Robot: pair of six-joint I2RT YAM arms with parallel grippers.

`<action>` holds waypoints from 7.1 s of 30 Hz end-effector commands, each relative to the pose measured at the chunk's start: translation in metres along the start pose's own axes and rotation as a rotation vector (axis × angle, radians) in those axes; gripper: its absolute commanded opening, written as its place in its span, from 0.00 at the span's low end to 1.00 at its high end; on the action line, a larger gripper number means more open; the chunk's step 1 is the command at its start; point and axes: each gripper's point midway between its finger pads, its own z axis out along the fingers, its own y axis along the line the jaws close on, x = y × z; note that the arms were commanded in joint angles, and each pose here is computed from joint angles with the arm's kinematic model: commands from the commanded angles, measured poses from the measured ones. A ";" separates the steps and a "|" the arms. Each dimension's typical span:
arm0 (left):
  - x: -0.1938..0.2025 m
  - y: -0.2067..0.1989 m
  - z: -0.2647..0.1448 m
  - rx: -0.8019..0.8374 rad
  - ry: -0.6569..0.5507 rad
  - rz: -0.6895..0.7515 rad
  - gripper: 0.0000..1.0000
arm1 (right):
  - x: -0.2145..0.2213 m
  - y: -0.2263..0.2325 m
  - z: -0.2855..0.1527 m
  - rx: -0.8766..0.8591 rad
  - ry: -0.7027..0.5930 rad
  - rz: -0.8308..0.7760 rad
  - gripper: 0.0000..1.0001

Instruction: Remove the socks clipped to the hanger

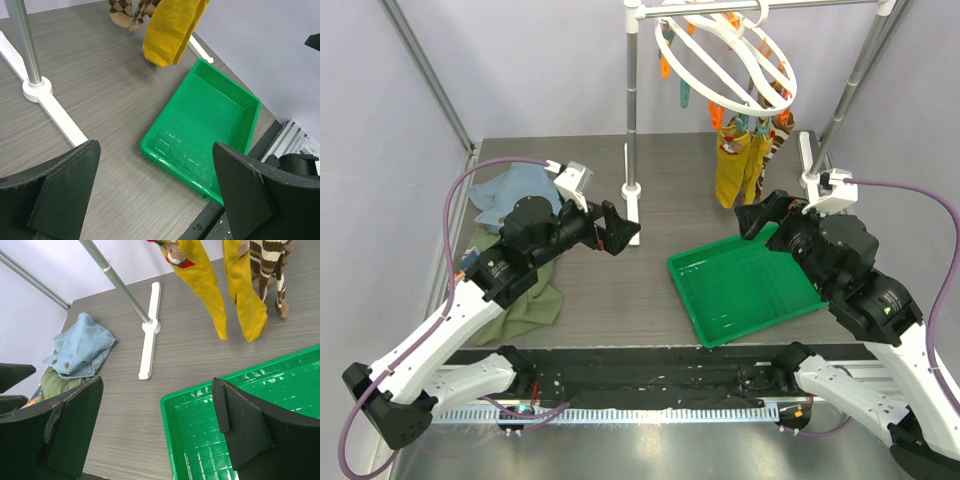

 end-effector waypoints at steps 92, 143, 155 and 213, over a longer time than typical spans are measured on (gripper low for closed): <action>-0.017 -0.017 0.000 0.076 -0.047 0.006 1.00 | 0.009 0.083 0.092 -0.492 -0.105 -0.260 0.01; 0.025 -0.100 0.050 0.360 0.258 -0.006 0.00 | -0.085 0.093 0.069 -0.217 -0.178 -0.011 0.77; 0.011 -0.121 0.039 0.489 0.282 -0.073 0.00 | -0.123 0.078 0.082 -0.172 -0.196 -0.036 0.82; 0.034 -0.100 0.045 0.633 0.346 -0.277 0.00 | -0.110 0.078 0.142 -0.403 -0.143 0.008 0.01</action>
